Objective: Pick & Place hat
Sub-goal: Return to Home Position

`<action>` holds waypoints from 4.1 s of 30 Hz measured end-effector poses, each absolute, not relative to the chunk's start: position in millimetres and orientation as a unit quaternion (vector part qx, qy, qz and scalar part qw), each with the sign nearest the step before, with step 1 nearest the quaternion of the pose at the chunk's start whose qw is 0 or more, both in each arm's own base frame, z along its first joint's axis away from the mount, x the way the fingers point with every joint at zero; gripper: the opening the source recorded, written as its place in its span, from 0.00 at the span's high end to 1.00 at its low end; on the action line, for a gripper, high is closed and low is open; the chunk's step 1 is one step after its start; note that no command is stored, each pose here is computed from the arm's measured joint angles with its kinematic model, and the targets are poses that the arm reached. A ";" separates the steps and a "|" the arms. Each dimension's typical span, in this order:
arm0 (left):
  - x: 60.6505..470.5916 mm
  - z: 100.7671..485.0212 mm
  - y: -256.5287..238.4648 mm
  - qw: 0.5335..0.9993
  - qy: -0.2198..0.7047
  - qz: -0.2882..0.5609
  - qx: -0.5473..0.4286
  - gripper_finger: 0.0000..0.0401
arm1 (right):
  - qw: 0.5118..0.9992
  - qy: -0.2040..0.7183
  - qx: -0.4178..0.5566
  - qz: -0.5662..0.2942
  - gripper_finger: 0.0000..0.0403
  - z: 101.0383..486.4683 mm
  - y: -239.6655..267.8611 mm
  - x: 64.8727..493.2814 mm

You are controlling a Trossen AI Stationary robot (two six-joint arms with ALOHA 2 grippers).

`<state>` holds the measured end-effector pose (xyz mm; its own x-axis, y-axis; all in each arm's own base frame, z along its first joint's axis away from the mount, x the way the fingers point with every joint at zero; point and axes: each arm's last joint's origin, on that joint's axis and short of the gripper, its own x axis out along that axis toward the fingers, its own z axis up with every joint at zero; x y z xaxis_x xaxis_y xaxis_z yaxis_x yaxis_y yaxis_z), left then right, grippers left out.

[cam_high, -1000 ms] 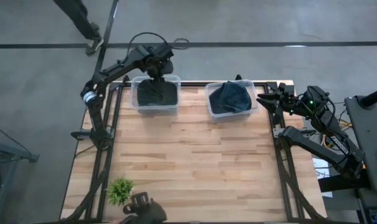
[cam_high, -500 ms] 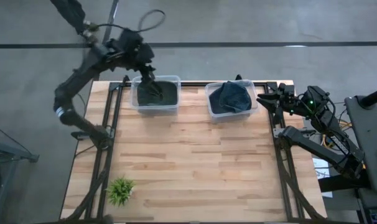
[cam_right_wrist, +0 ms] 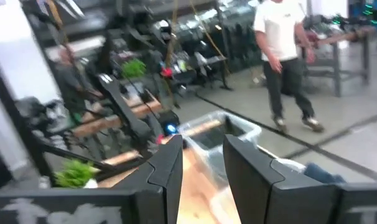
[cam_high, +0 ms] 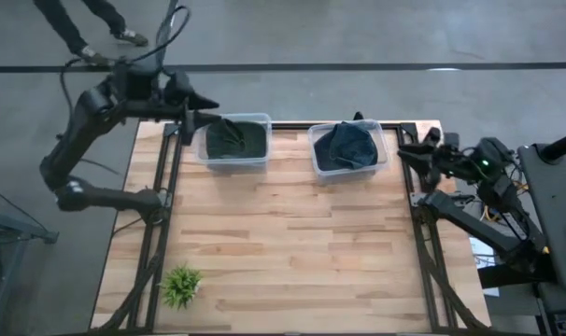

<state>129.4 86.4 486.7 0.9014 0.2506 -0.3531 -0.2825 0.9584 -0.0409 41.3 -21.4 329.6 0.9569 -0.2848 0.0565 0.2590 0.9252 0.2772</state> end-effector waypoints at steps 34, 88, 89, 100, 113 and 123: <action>78.1 256.0 39.3 0.975 -0.053 0.169 -0.133 0.55 | 0.957 -0.068 0.164 -0.227 0.72 195.2 -55.6 69.3; 93.0 156.0 50.5 0.961 0.027 0.222 -0.160 0.55 | 0.966 -0.058 0.101 -0.229 0.72 180.8 -59.6 73.6; 92.9 153.5 52.2 0.954 0.037 0.250 -0.159 0.55 | 0.967 -0.058 0.095 -0.230 0.72 181.0 -59.6 73.6; 98.2 145.8 53.6 0.956 0.083 0.230 -0.163 0.55 | 0.967 -0.055 0.092 -0.230 0.72 180.7 -59.7 73.7; 98.8 148.8 53.6 0.959 0.070 0.225 -0.161 0.55 | 0.967 -0.053 0.093 -0.231 0.72 180.2 -59.8 73.7; 98.5 149.7 53.5 0.959 0.066 0.225 -0.160 0.55 | 0.967 -0.053 0.093 -0.232 0.72 180.1 -59.8 73.7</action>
<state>98.5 53.5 149.7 0.8905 0.4097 -0.1980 -0.4518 0.8480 -0.2770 73.7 -59.8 180.1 0.8868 -0.4584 0.0589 0.4387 0.8750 0.2049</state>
